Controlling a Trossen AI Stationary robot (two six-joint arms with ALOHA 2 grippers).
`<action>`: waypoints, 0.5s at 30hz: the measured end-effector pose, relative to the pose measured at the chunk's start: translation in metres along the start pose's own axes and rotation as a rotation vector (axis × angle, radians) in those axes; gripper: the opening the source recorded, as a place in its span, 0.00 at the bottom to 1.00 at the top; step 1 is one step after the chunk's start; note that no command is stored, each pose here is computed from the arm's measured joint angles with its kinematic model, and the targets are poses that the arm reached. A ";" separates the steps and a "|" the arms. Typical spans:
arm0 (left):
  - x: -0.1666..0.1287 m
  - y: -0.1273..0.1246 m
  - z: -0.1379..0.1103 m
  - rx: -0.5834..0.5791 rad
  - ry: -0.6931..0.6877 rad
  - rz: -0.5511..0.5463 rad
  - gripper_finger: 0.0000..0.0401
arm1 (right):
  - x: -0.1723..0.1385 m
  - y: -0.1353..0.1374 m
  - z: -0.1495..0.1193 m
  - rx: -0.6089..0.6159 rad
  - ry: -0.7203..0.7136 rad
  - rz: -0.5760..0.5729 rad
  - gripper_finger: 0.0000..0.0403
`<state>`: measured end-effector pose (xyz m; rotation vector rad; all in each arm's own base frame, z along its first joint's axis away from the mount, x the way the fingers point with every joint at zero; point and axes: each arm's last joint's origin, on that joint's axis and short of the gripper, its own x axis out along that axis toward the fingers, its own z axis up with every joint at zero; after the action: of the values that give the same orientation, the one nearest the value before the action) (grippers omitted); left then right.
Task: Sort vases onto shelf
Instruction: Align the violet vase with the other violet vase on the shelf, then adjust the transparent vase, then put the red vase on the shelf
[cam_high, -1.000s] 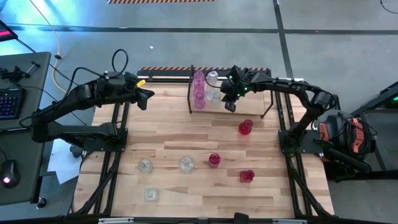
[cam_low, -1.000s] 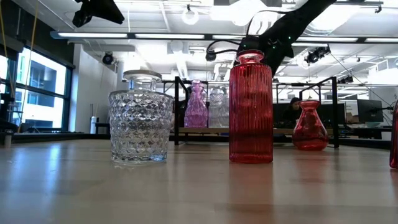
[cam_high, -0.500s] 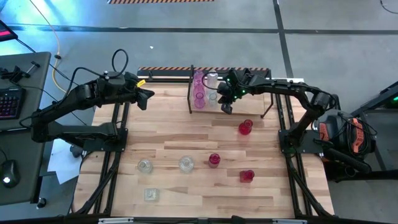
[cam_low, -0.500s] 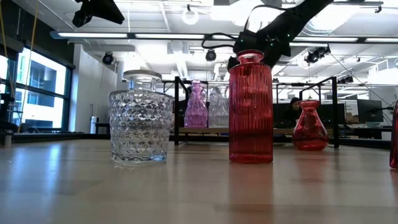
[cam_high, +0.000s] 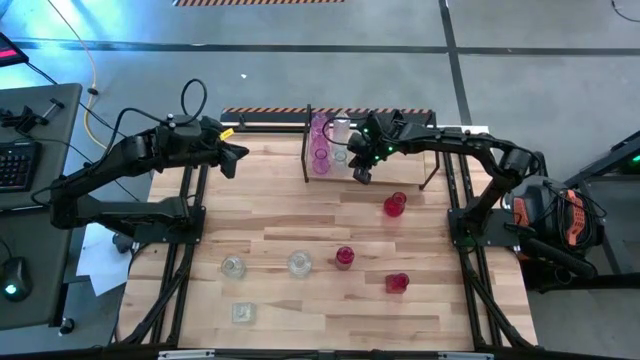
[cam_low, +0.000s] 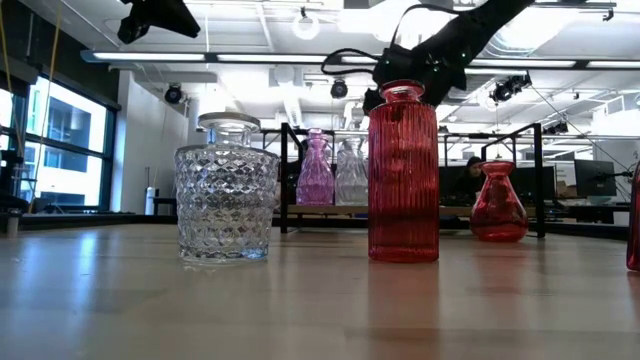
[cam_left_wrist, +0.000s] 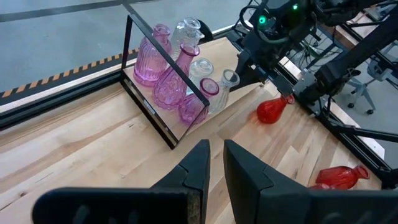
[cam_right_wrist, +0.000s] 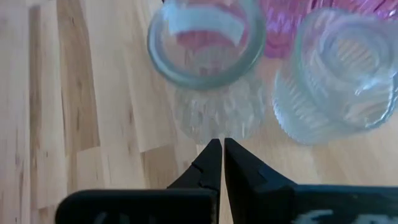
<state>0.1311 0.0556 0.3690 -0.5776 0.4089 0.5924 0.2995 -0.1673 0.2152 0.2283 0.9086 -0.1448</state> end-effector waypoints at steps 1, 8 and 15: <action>0.000 0.000 0.000 0.004 0.000 0.000 0.09 | 0.000 0.000 -0.001 0.006 0.013 -0.007 0.00; -0.008 0.001 -0.001 0.057 -0.022 -0.012 0.09 | -0.032 0.008 0.008 0.027 0.042 -0.034 0.00; -0.010 0.002 -0.001 0.077 -0.026 -0.015 0.09 | -0.102 0.032 0.044 0.040 -0.001 -0.050 0.00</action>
<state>0.1218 0.0518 0.3727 -0.4979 0.4007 0.5673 0.2781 -0.1451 0.3268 0.2424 0.9113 -0.2091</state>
